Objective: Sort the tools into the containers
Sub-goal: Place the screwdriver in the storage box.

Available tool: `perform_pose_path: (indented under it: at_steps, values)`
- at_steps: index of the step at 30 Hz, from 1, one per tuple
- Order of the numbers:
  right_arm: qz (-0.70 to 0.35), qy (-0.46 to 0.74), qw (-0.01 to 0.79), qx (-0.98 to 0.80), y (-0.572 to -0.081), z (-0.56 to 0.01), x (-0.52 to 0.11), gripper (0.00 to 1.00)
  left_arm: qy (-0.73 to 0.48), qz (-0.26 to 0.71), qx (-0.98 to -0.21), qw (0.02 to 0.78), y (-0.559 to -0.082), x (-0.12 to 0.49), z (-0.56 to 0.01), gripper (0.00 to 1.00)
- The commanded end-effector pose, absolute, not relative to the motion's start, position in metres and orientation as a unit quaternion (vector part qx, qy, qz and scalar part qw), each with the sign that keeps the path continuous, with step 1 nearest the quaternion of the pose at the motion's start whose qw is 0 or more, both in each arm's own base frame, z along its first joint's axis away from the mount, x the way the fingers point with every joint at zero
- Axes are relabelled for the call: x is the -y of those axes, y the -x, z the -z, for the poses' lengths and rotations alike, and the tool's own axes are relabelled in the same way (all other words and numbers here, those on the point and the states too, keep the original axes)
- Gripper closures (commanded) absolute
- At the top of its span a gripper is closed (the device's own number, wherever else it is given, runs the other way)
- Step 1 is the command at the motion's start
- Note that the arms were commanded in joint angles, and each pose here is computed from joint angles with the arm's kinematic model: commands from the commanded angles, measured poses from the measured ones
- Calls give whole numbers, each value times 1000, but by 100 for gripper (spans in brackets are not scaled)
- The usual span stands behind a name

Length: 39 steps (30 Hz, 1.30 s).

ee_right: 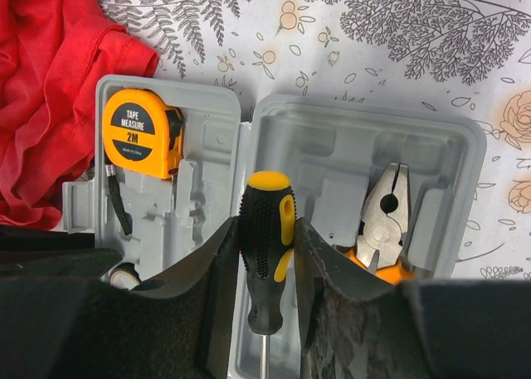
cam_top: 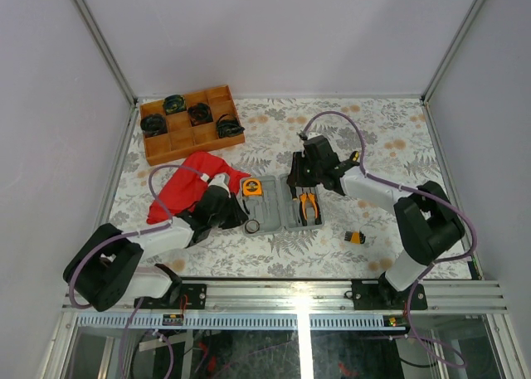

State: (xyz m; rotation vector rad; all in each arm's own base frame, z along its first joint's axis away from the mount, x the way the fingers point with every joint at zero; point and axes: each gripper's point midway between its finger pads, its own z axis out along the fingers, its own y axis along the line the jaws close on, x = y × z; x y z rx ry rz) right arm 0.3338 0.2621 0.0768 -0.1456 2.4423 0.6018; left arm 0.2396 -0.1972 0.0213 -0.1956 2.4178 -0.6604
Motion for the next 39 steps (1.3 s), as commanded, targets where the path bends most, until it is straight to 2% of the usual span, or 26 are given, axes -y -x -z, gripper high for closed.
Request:
perform_pose_path:
  at_steps: [1,8,11,15,25,29,34,39]
  values:
    - [-234,49,330,-913,-354,-85,-270,100,66,265,-907,321,-247,203,-21,78]
    - [-238,27,318,-917,-361,-72,-276,100,55,266,-910,313,-244,204,-15,90]
    - [-239,23,305,-922,-362,-66,-280,100,56,263,-912,309,-245,205,-14,91]
    - [-218,-7,306,-927,-366,-57,-273,100,55,253,-919,298,-248,206,-11,100]
    - [-196,-62,310,-928,-376,-45,-266,98,60,246,-921,296,-246,203,-11,100]
    - [-186,-57,305,-932,-378,-43,-265,90,61,243,-922,296,-247,203,-11,100]
    - [-178,-57,316,-930,-376,-47,-259,72,63,235,-923,299,-248,200,-10,100]
    - [-181,-44,324,-927,-376,-57,-259,60,61,236,-925,290,-248,202,-6,100]
